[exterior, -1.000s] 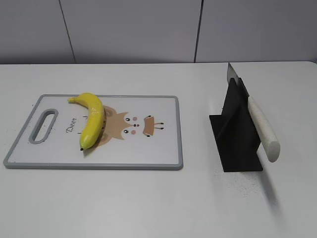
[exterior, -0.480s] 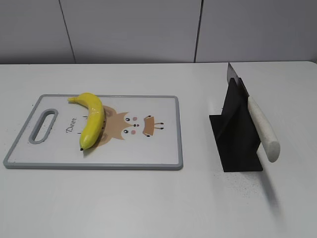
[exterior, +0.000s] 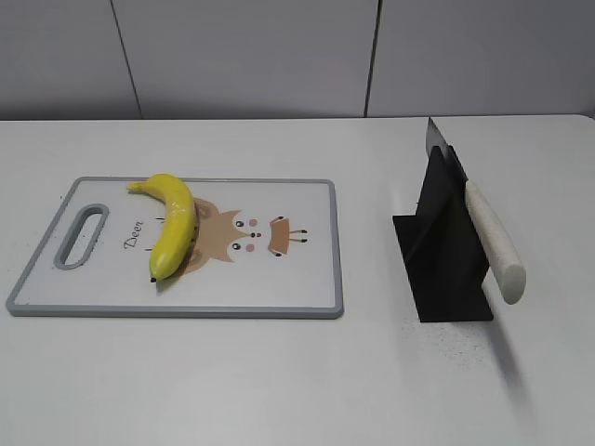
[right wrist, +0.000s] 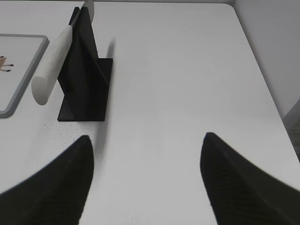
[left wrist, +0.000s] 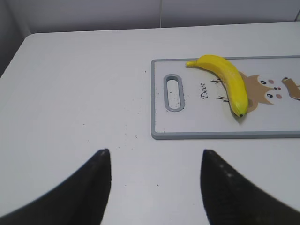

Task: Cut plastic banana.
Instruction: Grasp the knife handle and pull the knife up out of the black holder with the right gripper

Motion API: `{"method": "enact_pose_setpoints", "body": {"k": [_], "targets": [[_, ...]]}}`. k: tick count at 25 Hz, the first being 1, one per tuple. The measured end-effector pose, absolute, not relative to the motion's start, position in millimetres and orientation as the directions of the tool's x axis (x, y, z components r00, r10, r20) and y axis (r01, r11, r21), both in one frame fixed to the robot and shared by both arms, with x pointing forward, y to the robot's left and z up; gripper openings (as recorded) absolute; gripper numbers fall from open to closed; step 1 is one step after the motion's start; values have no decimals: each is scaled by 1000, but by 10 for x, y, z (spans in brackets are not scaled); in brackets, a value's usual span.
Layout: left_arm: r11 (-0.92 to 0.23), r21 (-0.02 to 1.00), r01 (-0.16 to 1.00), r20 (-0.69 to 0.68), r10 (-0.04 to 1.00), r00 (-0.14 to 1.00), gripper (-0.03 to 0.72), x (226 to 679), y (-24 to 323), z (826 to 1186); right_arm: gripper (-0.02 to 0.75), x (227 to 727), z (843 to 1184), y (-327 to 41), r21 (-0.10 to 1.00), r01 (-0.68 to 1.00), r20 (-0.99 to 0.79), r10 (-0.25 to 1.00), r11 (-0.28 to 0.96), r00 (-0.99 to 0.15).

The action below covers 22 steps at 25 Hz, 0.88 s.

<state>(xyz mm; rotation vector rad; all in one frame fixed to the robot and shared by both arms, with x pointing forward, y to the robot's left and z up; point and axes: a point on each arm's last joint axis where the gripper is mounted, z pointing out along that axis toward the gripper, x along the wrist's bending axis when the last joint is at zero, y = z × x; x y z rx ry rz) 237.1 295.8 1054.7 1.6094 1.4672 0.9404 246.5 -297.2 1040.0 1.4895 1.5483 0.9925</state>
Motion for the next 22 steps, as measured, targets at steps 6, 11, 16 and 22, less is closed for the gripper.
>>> {"method": "enact_pose_setpoints", "body": {"k": [6, 11, 16, 22], "targets": [[-61, 893, 445, 32, 997, 73, 584, 2371, 2958, 10547, 556, 2465, 10400, -2972, 911, 413, -5, 999, 19, -35], [-61, 893, 445, 32, 997, 73, 584, 2371, 2958, 10547, 556, 2465, 10400, -2972, 911, 413, -5, 999, 19, -35], [-61, 893, 445, 32, 997, 73, 584, 2371, 2958, 10547, 553, 2465, 10399, -2972, 910, 413, -5, 999, 19, -35], [-61, 893, 445, 32, 997, 73, 584, 2371, 2958, 10547, 517, 2465, 10399, -2972, 910, 413, -5, 999, 19, -35]]}}
